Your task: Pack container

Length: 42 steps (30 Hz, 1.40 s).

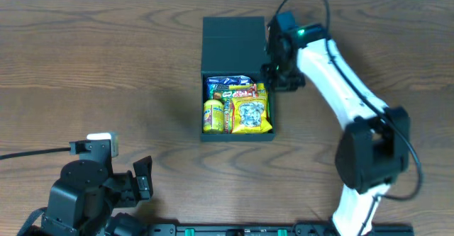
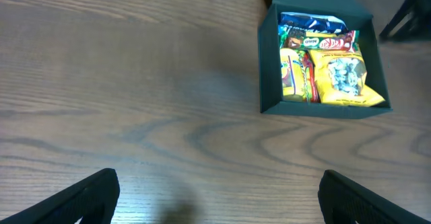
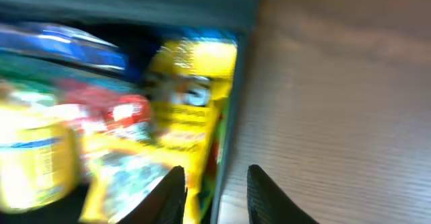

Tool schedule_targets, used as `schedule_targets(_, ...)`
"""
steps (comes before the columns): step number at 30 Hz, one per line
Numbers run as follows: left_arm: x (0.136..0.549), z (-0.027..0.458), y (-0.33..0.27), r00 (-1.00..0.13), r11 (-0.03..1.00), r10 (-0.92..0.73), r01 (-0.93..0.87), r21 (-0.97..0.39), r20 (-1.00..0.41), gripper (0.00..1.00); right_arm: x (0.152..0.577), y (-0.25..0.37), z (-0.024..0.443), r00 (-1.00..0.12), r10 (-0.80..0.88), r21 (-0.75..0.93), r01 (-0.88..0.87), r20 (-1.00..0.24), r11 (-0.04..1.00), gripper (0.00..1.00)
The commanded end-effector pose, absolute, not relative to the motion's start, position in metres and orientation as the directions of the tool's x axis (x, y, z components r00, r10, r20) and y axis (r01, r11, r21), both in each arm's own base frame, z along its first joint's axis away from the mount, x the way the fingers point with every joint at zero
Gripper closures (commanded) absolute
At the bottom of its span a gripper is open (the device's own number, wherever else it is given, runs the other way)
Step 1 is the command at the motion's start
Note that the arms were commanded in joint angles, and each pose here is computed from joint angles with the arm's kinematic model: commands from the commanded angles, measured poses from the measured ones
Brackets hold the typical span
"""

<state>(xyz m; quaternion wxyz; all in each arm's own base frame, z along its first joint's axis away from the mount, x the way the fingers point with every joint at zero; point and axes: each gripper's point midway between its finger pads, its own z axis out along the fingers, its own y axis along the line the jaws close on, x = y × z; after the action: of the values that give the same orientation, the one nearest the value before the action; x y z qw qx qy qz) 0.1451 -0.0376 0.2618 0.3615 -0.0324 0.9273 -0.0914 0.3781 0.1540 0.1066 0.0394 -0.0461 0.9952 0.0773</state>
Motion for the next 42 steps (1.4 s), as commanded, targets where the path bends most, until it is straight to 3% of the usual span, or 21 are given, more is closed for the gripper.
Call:
schedule_targets(1, 0.146, 0.265, -0.044, -0.730, 0.976, -0.116, 0.040, -0.212, -0.674, 0.05, 0.385, 0.160, 0.186, -0.954, -0.095, 0.223, -0.162, -0.283, 0.961, 0.65)
schedule_targets(3, 0.149, 0.270, -0.051, -0.720, 0.968, -0.121, 0.066, -0.241, -0.683, 0.05, 0.381, 0.158, 0.213, -0.933, -0.088, 0.232, -0.178, -0.350, 0.956, 0.61)
schedule_targets(5, 0.153, 0.275, -0.054, -0.705, 0.963, -0.128, 0.079, -0.256, -0.698, 0.04, 0.375, 0.155, 0.229, -0.919, -0.085, 0.229, -0.185, -0.385, 0.956, 0.65)
schedule_targets(7, 0.158, 0.282, -0.056, -0.681, 0.959, -0.139, 0.087, -0.268, -0.719, 0.07, 0.374, 0.139, 0.240, -0.898, -0.105, 0.153, -0.186, -0.427, 0.971, 0.93)
schedule_targets(9, 0.164, 0.289, -0.059, -0.657, 0.956, -0.149, 0.096, -0.278, -0.739, 0.32, 0.374, 0.119, 0.242, -0.897, -0.088, 0.073, -0.132, -0.433, 0.989, 0.99)
schedule_targets(11, 0.169, 0.295, -0.061, -0.633, 0.952, -0.160, 0.104, -0.287, -0.758, 0.71, 0.374, 0.103, 0.238, -0.907, -0.049, 0.029, -0.067, -0.418, 0.997, 0.99)
schedule_targets(13, 0.177, 0.298, -0.064, -0.608, 0.949, -0.170, 0.111, -0.295, -0.775, 0.90, 0.374, 0.092, 0.228, -0.917, -0.031, 0.015, -0.040, -0.398, 0.999, 0.99)
schedule_targets(14, 0.181, 0.299, -0.065, -0.597, 0.947, -0.175, 0.116, -0.300, -0.783, 0.92, 0.374, 0.089, 0.224, -0.920, -0.024, 0.013, -0.031, -0.390, 0.999, 0.99)
schedule_targets(18, 0.204, 0.289, -0.075, -0.569, 0.927, -0.249, 0.093, -0.362, -0.784, 0.95, 0.370, 0.071, 0.197, -0.941, 0.011, 0.001, 0.011, -0.337, 1.000, 0.99)
schedule_targets(22, 0.239, 0.256, -0.092, -0.615, 0.915, -0.291, 0.045, -0.401, -0.733, 0.94, 0.369, 0.062, 0.170, -0.950, 0.079, 0.033, 0.072, -0.302, 0.997, 0.99)
schedule_targets(29, 0.319, 0.184, -0.143, -0.804, 0.923, -0.210, 0.024, -0.384, -0.556, 0.94, 0.392, 0.068, 0.144, -0.934, 0.171, 0.287, 0.078, -0.314, 0.955, 0.99)
schedule_targets(33, 0.363, 0.158, -0.158, -0.875, 0.871, -0.239, -0.002, -0.491, -0.421, 0.94, 0.405, 0.071, 0.130, -0.936, 0.206, 0.414, 0.073, -0.286, 0.907, 0.99)
schedule_targets(36, 0.400, 0.145, -0.156, -0.902, 0.785, -0.298, -0.044, -0.618, -0.313, 0.94, 0.415, 0.082, 0.111, -0.951, 0.190, 0.510, 0.040, -0.246, 0.859, 0.99)
schedule_targets(42, 0.441, 0.112, -0.133, -0.905, 0.726, -0.380, -0.163, -0.668, -0.193, 0.94, 0.435, 0.109, 0.073, -0.966, 0.179, 0.649, 0.014, -0.189, 0.761, 0.99)
